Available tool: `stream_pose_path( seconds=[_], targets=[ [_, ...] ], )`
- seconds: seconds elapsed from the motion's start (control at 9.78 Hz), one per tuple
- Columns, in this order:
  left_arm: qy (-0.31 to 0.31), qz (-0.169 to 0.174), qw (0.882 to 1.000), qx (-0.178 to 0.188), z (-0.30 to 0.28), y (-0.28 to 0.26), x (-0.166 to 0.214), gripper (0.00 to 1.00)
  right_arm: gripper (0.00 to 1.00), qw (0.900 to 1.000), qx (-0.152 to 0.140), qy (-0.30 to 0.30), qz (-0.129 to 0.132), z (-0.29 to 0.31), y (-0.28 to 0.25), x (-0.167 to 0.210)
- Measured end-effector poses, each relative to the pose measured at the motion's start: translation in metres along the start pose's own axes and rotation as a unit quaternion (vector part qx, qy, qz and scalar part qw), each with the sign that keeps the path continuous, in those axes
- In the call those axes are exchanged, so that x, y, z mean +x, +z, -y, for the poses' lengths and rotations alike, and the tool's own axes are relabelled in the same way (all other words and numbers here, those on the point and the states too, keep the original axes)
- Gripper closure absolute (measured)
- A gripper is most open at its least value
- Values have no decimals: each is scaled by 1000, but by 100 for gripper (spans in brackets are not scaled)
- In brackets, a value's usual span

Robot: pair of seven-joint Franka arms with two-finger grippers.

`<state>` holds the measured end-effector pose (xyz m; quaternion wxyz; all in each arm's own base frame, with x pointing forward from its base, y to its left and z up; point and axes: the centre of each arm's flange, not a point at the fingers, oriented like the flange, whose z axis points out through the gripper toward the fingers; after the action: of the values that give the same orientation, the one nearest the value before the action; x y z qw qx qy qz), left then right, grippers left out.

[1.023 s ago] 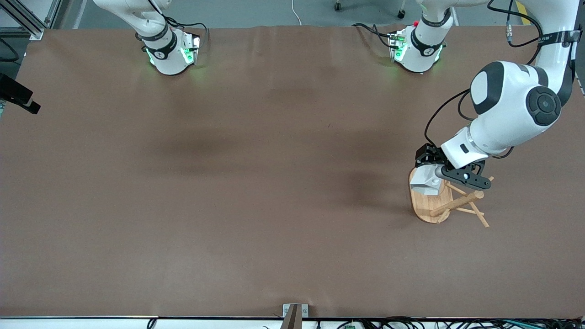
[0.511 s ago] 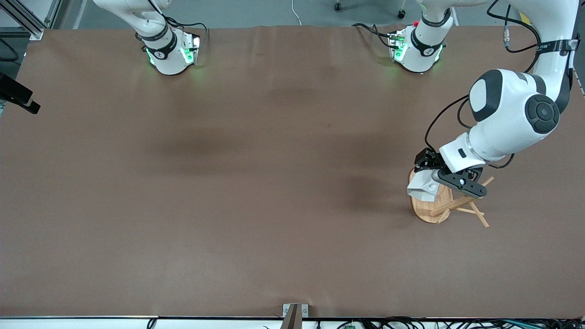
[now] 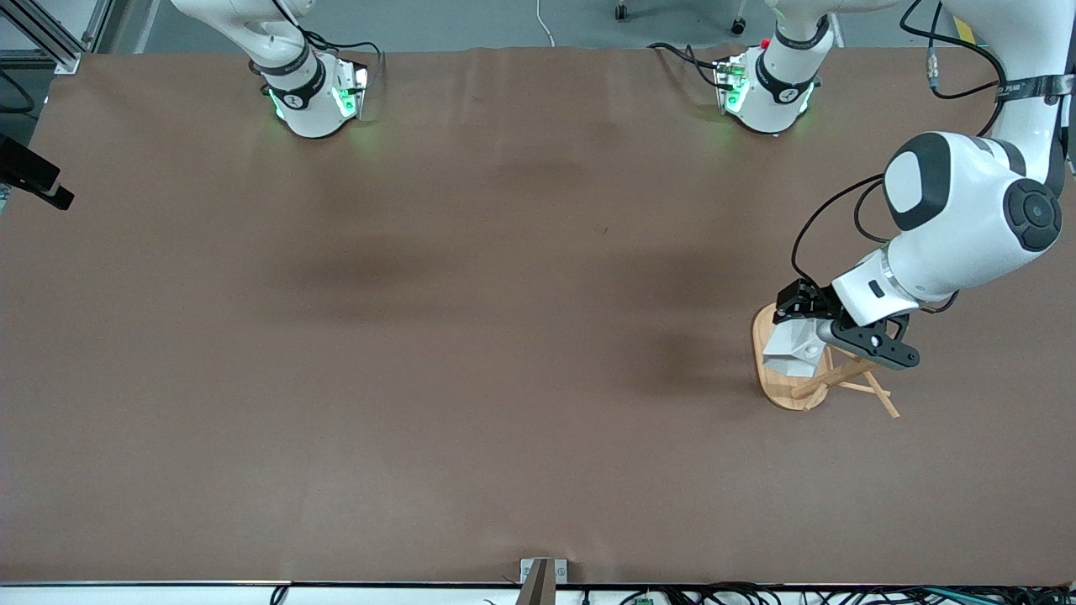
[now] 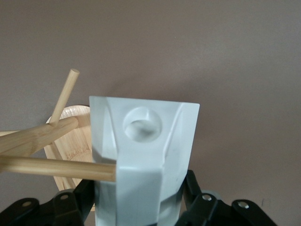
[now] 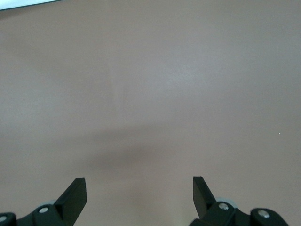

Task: Hang cup on rack
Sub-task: 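Lower the cup onto a rack peg with the left gripper, then open the left gripper and lift it away from the cup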

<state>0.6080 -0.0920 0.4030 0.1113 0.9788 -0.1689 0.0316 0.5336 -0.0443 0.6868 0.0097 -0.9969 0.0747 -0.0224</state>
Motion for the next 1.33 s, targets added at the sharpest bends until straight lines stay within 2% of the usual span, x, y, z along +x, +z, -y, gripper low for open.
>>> stream_pose_path(
  seconds=[0.51,1.02,1.23,1.33],
  targets=[
    [8,2,1000,-2,27,4,-5,23,0,1000,0,0,-3,0,-1,1],
    [6,6,1000,-4,30,10,-5,22,0,1000,0,1,-5,-2,-1,1],
    [6,1,1000,-2,30,5,-3,0,0,1000,0,2,-5,-2,-1,1],
    [6,-3,1000,-1,30,0,-1,0,0,1000,0,3,-5,-3,-1,1]
  ],
)
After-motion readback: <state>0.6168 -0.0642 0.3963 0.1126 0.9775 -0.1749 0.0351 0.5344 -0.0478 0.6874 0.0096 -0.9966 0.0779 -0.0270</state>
